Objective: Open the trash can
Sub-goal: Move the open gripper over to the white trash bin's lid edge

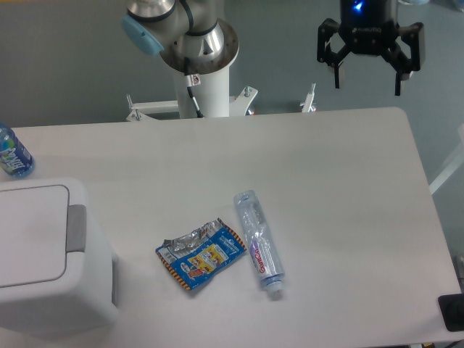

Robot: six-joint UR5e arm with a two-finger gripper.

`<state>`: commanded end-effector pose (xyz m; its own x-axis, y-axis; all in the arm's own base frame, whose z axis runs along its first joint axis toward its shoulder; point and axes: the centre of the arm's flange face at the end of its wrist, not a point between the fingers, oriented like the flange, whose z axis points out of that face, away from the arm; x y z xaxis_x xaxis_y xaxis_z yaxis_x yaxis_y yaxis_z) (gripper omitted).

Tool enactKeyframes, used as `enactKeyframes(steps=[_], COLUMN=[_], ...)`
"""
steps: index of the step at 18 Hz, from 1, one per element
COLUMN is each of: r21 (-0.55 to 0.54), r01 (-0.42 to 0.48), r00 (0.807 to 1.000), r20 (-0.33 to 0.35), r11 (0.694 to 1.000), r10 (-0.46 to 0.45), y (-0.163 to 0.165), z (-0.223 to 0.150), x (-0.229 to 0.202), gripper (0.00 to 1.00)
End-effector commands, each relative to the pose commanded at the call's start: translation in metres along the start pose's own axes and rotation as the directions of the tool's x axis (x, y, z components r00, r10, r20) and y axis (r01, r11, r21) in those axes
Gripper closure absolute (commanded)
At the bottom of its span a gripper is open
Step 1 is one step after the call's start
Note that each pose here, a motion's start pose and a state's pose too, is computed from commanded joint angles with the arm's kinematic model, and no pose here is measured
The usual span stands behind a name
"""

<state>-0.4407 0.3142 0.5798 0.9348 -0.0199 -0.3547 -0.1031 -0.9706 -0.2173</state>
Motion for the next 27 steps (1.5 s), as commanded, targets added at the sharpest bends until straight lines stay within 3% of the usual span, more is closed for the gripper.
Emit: enactKeyframes(steps=[6, 9, 11, 14, 17, 24, 26, 27], r21=[0.019, 0.051, 0.099, 0.136, 0.147, 0.108, 0.104, 0.096], r01=[-0.027, 0.128, 0.242, 0.395, 0.459, 0.589, 0.632, 0.667], r00=[1.000, 0.991, 0.968, 0.917, 0.889, 0.805, 0.767, 0.734], r20=[0.007, 0.025, 0.040, 0.002, -0.061, -0.168, -0.220, -0.252], r11=[0.999, 0.990, 0.965, 0.909, 0.877, 0.801, 0.768, 0.739], r10=[0.027, -0.129, -0.247, -0.399, -0.455, -0.569, -0.602, -0.630], y=[-0.019, -0.040, -0.069, -0.108, -0.149, -0.213, -0.224, -0.227], z=[0.009, 0.016, 0.024, 0.044, 0.052, 0.068, 0.068, 0.068], x=[0.006, 0.011, 0.019, 0.037, 0.070, 0.136, 0.149, 0.151], gripper=[0.00, 0.00, 0.00, 0.00, 0.00, 0.00, 0.00, 0.00])
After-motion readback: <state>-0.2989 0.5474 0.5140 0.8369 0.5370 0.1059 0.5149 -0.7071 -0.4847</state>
